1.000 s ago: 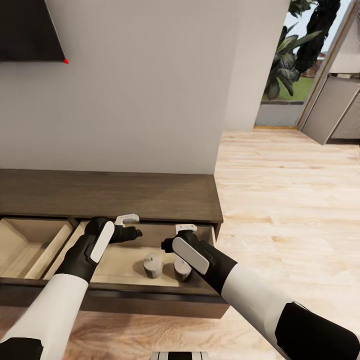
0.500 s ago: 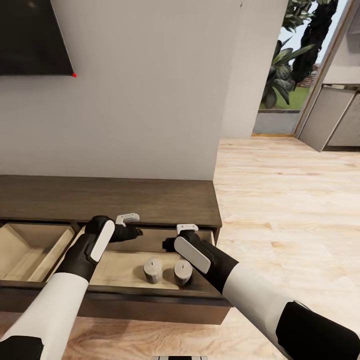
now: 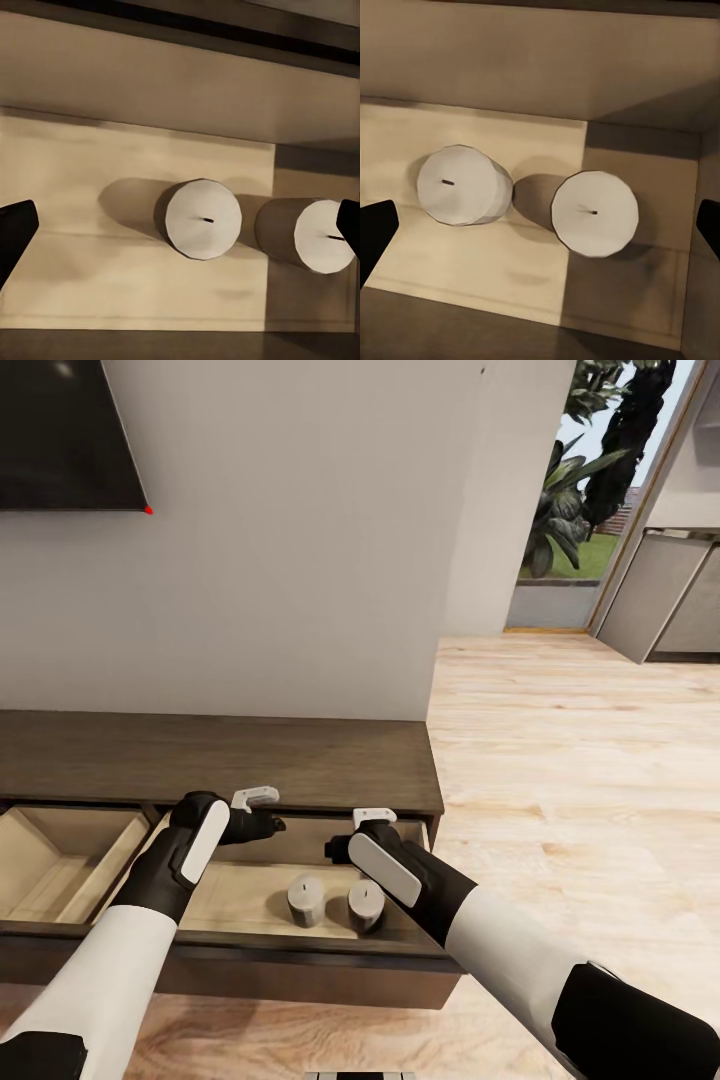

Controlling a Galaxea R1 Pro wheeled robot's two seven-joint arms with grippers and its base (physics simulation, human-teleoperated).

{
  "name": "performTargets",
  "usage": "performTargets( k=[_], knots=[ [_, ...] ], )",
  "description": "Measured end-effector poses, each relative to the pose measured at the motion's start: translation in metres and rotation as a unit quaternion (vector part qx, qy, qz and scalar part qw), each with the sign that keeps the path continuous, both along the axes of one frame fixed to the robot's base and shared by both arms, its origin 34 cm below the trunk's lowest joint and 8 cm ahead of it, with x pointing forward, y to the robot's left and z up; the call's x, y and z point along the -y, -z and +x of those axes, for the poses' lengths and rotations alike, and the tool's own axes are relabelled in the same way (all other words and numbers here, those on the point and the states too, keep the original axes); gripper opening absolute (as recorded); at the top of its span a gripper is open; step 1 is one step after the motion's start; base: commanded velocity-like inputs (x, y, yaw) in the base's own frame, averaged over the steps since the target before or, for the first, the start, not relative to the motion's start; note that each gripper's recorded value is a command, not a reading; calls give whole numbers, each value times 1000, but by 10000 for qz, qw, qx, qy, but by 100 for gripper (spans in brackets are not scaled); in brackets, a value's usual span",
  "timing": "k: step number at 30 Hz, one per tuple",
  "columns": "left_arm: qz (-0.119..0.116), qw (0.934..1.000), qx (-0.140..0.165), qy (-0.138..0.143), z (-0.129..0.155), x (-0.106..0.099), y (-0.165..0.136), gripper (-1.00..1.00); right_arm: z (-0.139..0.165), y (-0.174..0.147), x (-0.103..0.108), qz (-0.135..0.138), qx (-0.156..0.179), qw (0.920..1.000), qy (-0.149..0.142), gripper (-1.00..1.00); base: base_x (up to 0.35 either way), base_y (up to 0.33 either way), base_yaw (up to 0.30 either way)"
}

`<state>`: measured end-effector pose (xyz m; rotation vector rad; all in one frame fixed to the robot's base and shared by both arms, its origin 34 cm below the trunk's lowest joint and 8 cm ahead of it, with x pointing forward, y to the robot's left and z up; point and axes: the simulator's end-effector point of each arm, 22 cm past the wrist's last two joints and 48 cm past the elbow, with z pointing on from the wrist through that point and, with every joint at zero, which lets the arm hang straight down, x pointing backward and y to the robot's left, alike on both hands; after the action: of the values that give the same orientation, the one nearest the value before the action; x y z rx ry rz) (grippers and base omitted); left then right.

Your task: Place each of the two pumpkins and all three candles from the living room inside a cabinet in the living room (use any cabinet), then make sure every cabinet is closed, and position the cauldron so it is next to a table in the living room.

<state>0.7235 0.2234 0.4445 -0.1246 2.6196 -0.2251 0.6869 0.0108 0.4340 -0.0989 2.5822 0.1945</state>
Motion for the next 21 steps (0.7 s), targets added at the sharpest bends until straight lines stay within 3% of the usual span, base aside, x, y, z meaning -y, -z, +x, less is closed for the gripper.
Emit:
performTargets(
  k=[7, 21],
  knots=[
    [0, 10000, 0, 0, 0, 0, 0, 100, 0, 0, 0, 0, 0, 10000, 0, 100, 0, 0, 0],
    [26, 9997, 225, -9, -4, 1, -31, 100, 11, -42, 1, 102, 492, 9986, 162, 100, 0, 0, 0]
  ],
)
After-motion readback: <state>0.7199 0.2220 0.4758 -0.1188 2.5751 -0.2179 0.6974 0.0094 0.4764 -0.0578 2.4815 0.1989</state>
